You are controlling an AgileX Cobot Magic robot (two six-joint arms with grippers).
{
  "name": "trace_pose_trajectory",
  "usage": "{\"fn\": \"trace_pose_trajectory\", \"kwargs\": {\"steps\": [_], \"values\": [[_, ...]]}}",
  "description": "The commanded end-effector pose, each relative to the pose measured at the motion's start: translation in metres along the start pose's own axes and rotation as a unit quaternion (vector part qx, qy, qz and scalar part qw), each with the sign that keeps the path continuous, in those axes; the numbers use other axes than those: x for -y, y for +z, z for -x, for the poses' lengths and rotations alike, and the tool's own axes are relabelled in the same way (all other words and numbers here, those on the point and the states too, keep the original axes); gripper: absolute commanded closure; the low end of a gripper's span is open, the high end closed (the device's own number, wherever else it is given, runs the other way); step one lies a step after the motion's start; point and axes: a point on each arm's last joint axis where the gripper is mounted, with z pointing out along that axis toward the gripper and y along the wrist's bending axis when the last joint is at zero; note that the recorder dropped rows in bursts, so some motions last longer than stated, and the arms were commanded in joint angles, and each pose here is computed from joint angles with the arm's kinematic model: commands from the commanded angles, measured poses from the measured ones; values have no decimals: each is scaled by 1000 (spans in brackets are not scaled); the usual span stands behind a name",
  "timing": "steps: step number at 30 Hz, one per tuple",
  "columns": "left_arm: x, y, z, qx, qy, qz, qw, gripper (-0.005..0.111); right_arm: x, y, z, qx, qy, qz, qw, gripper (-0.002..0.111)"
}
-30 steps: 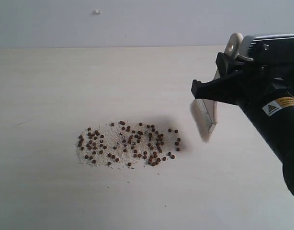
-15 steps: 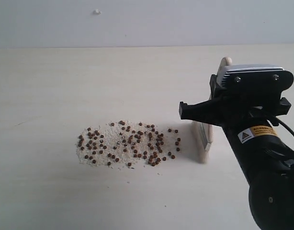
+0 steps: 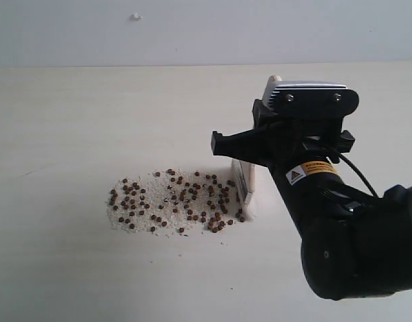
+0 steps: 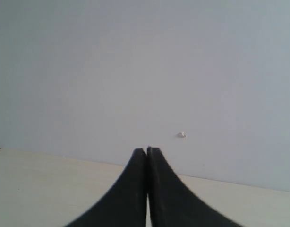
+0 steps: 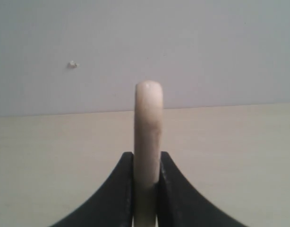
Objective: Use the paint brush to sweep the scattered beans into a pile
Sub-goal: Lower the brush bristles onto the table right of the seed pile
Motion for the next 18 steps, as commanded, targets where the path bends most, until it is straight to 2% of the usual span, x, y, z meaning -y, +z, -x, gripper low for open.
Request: {"fn": "trace_pose_trajectory", "kwargs": {"steps": [1, 7, 18], "values": [[0, -1, 0, 3, -2, 1, 1000, 107, -10, 9, -8, -16, 1, 9, 1000, 108], [0, -1, 0, 3, -2, 1, 1000, 107, -22, 20, -18, -31, 19, 27, 999, 108], [0, -1, 0, 3, -2, 0, 1000, 107, -41, 31, -13, -36, 45, 53, 997, 108]]}}
